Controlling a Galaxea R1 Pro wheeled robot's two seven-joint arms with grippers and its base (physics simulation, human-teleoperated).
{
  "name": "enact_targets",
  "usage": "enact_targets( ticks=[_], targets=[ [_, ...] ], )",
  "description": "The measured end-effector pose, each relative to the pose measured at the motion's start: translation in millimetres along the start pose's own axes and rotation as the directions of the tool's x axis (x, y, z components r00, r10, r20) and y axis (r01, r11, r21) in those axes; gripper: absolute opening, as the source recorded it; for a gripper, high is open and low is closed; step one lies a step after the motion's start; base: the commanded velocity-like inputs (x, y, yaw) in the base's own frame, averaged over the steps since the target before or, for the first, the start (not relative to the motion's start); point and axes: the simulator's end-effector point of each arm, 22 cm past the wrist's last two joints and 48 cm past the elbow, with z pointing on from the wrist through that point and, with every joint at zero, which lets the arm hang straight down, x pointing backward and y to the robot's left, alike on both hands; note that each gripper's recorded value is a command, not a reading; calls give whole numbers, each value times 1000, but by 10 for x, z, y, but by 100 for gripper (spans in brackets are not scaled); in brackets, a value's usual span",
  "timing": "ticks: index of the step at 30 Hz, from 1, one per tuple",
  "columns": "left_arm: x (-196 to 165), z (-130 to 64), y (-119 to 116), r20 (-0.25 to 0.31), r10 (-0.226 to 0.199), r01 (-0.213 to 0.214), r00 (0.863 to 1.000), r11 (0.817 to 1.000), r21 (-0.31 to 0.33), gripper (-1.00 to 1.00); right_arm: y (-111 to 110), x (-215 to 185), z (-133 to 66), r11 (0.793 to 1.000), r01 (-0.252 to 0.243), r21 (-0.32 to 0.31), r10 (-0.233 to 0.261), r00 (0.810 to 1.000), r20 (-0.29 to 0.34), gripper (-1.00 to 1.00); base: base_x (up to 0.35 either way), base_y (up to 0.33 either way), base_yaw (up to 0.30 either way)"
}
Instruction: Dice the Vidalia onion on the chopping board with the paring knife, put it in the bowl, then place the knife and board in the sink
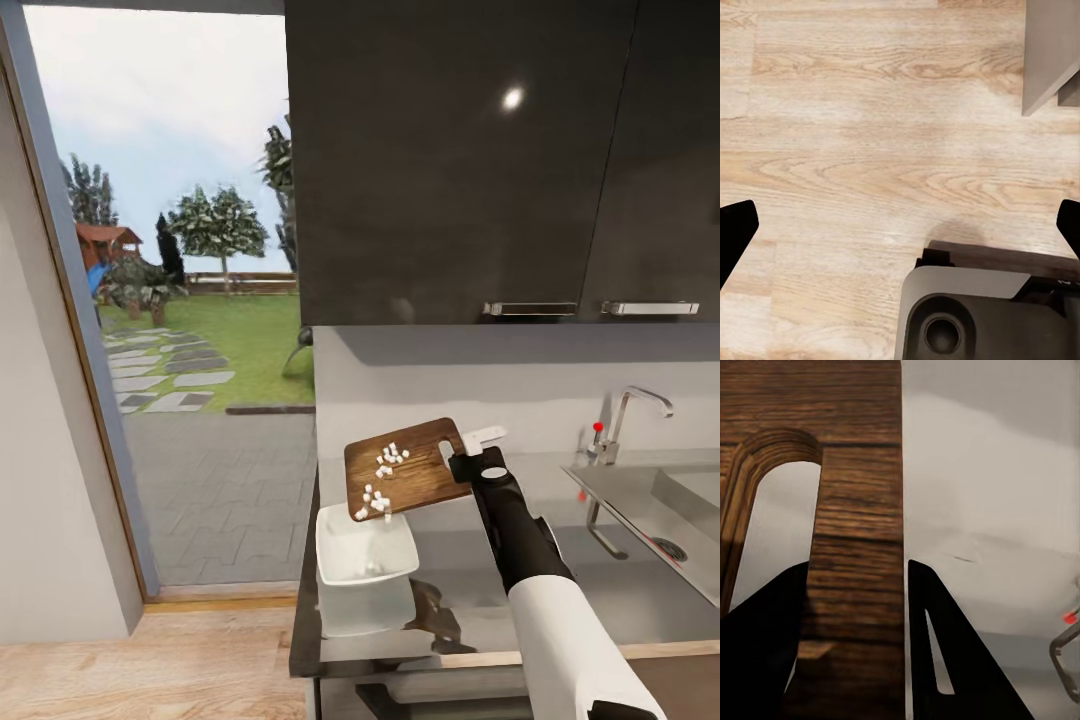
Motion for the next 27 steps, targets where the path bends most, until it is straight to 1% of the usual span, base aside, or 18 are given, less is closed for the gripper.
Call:
enact_targets(
  ticks=[3, 8, 16, 22, 27],
  targets=[
    [2, 0, 0, 0, 0, 0, 1000, 1000, 0, 100, 0, -8, 0, 1000, 0, 0, 0, 1000, 3, -100, 0, 0, 0],
    [0, 0, 0, 0, 0, 0, 1000, 1000, 0, 100, 1, -56, -1, 1000, 2, 0, -2, 1000, 26, -100, 0, 0, 0],
    [0, 0, 0, 0, 0, 0, 1000, 1000, 0, 100, -1, -76, -1, 1000, 3, 0, -3, 999, 33, -100, 0, 0, 0],
    [2, 0, 0, 0, 0, 0, 1000, 1000, 0, 100, 2, -126, -3, 1000, 5, -1, -5, 998, 56, -100, 0, 0, 0],
    [0, 0, 0, 0, 0, 0, 1000, 1000, 0, 100, 5, -126, -4, 1000, 6, -2, -5, 998, 58, -100, 0, 0, 0]
  ],
)
